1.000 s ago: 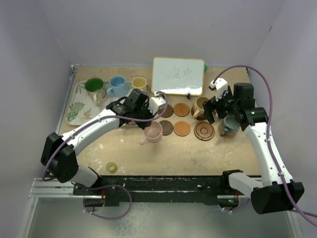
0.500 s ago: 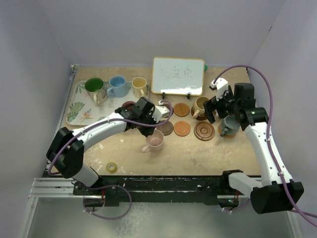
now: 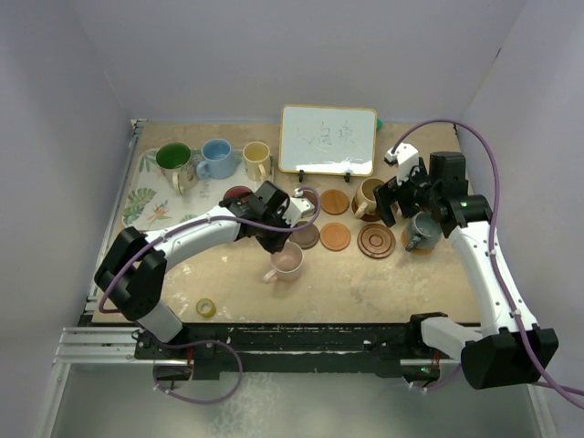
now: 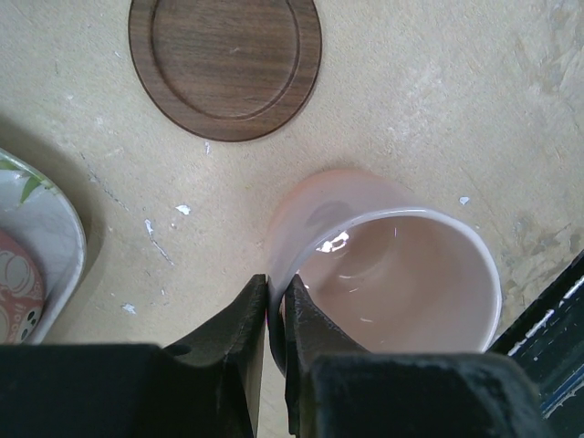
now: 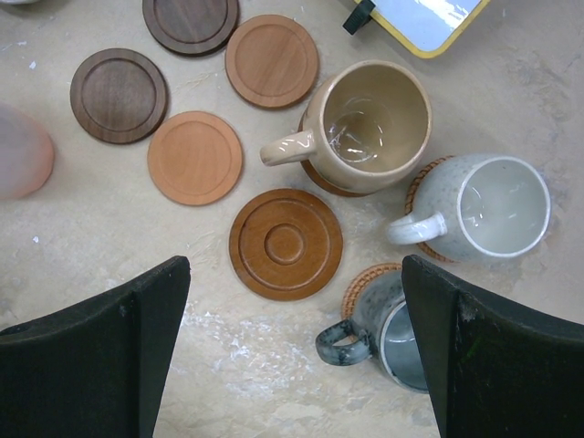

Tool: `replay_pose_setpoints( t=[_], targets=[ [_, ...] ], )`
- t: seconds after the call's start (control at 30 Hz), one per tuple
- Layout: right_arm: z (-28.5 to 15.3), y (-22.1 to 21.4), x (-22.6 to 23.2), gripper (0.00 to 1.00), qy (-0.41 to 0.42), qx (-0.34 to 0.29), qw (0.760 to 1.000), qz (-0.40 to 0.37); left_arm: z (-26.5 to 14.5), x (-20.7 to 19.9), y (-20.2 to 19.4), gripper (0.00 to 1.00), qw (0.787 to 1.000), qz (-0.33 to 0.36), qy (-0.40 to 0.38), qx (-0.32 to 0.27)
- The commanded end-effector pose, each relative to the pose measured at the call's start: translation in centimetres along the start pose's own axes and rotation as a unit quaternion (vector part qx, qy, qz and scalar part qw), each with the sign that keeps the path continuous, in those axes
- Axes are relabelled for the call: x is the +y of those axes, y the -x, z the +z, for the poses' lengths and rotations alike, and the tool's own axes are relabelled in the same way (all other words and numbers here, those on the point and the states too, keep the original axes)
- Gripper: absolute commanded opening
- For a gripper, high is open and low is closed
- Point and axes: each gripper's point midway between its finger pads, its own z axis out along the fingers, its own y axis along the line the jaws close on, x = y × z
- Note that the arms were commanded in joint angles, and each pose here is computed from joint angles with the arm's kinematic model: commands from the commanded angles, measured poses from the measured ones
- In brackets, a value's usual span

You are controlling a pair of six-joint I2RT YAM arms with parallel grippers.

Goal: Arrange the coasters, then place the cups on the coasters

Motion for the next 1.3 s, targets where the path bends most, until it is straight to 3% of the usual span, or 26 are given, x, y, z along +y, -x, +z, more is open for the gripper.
replay_pose_setpoints(
  t=[0.0, 0.37, 0.5, 0.7, 1.03, 1.27],
  targets=[
    [0.1, 0.6, 0.1, 1.00, 0.008, -0.015, 1.000, -0.006, -0.3, -0.7, 2.5, 0.10, 0.999, 0.009, -0.005, -0.035],
    [1.0, 0.9, 1.6, 0.99, 0.059, -0.018, 0.998, 0.010, -2.9, -1.4, 4.2, 0.35, 0.997, 0.033, -0.014, -0.073],
    [1.4, 1.4, 2.9, 0.96, 0.091, -0.016, 0.996, 0.011, -5.6, -0.7, 5.4, 0.50, 0.992, 0.057, 0.019, -0.109],
    [2.6, 2.1, 5.8, 0.95, 0.113, -0.010, 0.993, -0.043, -10.5, 3.1, 6.6, 0.65, 0.981, 0.061, 0.097, -0.156],
    [5.7, 4.8, 12.4, 0.89, 0.188, -0.016, 0.976, -0.105, -20.4, 11.7, 6.9, 0.73, 0.943, -0.031, 0.239, -0.231],
    [9.8, 4.3, 16.3, 0.86, 0.223, 0.012, 0.966, -0.130, -24.5, 15.3, 5.4, 0.73, 0.920, -0.106, 0.258, -0.274]
  ],
)
